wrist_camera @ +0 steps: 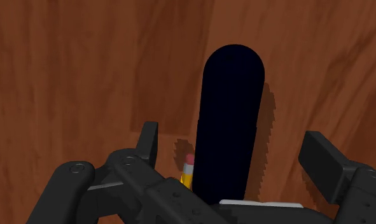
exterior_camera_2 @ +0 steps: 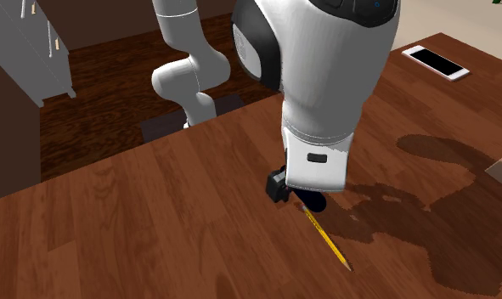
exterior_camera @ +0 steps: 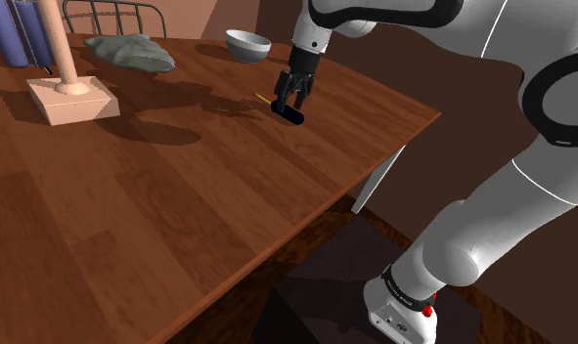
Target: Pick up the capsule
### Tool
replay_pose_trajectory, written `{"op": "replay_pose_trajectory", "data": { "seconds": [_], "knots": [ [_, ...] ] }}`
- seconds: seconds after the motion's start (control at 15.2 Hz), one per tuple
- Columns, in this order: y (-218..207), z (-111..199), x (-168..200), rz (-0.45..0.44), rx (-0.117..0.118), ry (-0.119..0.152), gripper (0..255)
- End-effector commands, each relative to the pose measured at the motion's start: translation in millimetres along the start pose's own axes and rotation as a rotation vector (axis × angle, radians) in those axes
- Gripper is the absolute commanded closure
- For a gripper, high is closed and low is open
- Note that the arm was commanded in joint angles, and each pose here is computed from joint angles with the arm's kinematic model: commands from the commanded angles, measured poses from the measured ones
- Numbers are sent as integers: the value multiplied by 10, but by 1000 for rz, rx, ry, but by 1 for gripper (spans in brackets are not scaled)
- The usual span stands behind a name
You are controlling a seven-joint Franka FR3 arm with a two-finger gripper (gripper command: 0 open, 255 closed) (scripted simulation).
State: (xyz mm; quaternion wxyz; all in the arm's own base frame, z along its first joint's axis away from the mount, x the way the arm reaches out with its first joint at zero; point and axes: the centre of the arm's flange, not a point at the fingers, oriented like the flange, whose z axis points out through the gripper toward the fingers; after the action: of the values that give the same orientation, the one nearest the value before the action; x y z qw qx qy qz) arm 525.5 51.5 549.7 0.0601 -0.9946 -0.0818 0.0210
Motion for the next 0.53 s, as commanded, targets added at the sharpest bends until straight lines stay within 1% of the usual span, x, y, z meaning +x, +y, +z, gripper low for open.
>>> {"op": "replay_pose_trajectory", "data": {
  "seconds": [0.0, 0.07, 0.46],
  "knots": [
    [18, 31, -2, 0, 0, 1, 0],
    [15, 26, -7, 0, 0, 1, 255],
    [14, 26, -6, 0, 0, 1, 255]
  ]
}}
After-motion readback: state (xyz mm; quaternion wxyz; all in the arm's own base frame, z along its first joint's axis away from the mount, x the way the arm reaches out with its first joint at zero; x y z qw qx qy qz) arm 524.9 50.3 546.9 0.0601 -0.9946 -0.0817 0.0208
